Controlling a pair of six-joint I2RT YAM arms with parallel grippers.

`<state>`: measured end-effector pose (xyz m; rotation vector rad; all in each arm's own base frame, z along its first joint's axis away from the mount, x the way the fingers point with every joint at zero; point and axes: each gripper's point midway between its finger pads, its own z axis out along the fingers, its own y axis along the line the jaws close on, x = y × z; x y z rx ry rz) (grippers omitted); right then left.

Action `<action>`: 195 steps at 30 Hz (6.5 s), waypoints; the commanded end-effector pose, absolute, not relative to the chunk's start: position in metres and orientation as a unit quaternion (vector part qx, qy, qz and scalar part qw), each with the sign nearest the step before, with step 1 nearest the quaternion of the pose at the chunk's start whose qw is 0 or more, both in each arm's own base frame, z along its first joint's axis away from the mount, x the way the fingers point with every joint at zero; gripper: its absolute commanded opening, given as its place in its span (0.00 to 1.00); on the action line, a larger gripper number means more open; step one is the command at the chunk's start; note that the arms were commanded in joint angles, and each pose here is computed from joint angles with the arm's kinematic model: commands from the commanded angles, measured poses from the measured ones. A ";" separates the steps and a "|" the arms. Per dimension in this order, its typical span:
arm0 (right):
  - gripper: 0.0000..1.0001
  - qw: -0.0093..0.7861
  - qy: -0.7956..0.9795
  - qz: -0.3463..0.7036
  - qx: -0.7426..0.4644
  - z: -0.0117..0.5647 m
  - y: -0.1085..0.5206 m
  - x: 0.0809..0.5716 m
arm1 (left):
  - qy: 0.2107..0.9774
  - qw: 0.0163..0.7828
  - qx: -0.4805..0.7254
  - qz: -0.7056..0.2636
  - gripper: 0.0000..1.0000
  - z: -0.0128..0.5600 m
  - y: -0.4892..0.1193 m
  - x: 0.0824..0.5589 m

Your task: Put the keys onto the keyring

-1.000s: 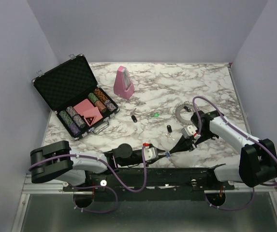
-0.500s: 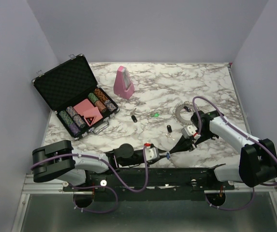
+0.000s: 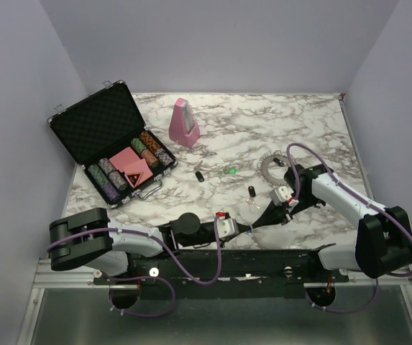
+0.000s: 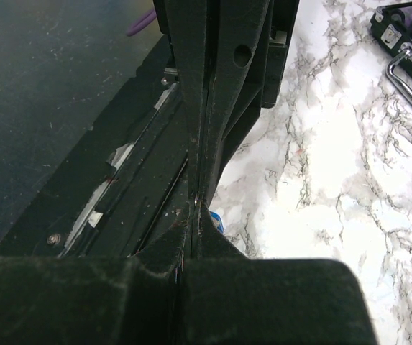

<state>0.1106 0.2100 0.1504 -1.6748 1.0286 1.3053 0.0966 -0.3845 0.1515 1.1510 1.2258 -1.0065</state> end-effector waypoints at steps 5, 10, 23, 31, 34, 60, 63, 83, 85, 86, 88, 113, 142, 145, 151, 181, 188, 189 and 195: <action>0.05 0.414 0.372 0.497 -0.666 0.151 0.213 0.116 | 0.527 0.545 0.481 -0.440 0.00 0.157 -0.389 0.093; 0.34 0.390 0.407 0.509 -0.651 0.155 0.214 0.121 | 0.571 0.501 0.501 -0.414 0.00 0.151 -0.385 0.093; 0.50 0.355 0.458 0.483 -0.656 0.162 0.208 0.133 | 0.677 0.388 0.560 -0.277 0.00 0.135 -0.345 0.101; 0.47 0.355 0.464 0.493 -0.645 0.161 0.214 0.133 | 0.694 0.361 0.571 -0.248 0.00 0.148 -0.353 0.107; 0.46 0.351 0.463 0.504 -0.639 0.163 0.218 0.130 | 0.698 0.357 0.569 -0.248 0.00 0.153 -0.358 0.109; 0.33 0.319 0.474 0.535 -0.623 0.154 0.230 0.122 | 0.706 0.383 0.541 -0.250 0.00 0.165 -0.371 0.121; 0.32 0.317 0.472 0.535 -0.625 0.153 0.232 0.122 | 0.706 0.387 0.538 -0.249 0.00 0.167 -0.371 0.123; 0.00 0.320 0.456 0.522 -0.646 0.155 0.231 0.120 | 0.705 0.445 0.466 -0.295 0.26 0.177 -0.358 0.126; 0.00 0.325 0.441 0.521 -0.655 0.155 0.230 0.116 | 0.677 0.487 0.437 -0.338 0.50 0.185 -0.351 0.122; 0.00 0.330 0.427 0.520 -0.662 0.155 0.228 0.112 | 0.658 0.509 0.422 -0.360 0.56 0.194 -0.345 0.119; 0.00 0.338 0.408 0.522 -0.668 0.156 0.227 0.107 | 0.612 0.546 0.408 -0.403 0.62 0.199 -0.334 0.110; 0.00 0.393 0.346 0.527 -0.670 0.159 0.226 0.104 | 0.469 0.601 0.448 -0.467 0.40 0.191 -0.353 0.086; 0.00 0.401 0.363 0.532 -0.652 0.164 0.226 0.109 | 0.490 0.566 0.466 -0.471 0.32 0.176 -0.375 0.083; 0.00 0.401 0.362 0.532 -0.652 0.165 0.226 0.108 | 0.495 0.563 0.468 -0.469 0.32 0.171 -0.375 0.083; 0.00 0.402 0.363 0.533 -0.651 0.165 0.226 0.109 | 0.499 0.558 0.471 -0.467 0.27 0.167 -0.377 0.083; 0.30 0.353 0.417 0.522 -0.655 0.157 0.222 0.117 | 0.644 0.452 0.506 -0.354 0.00 0.140 -0.354 0.100; 0.31 0.353 0.424 0.519 -0.653 0.156 0.223 0.120 | 0.668 0.409 0.527 -0.330 0.00 0.142 -0.354 0.101; 0.31 0.354 0.424 0.520 -0.652 0.156 0.223 0.120 | 0.670 0.406 0.526 -0.330 0.00 0.145 -0.356 0.101; 0.31 0.357 0.424 0.524 -0.647 0.156 0.224 0.119 | 0.682 0.390 0.526 -0.325 0.00 0.151 -0.363 0.104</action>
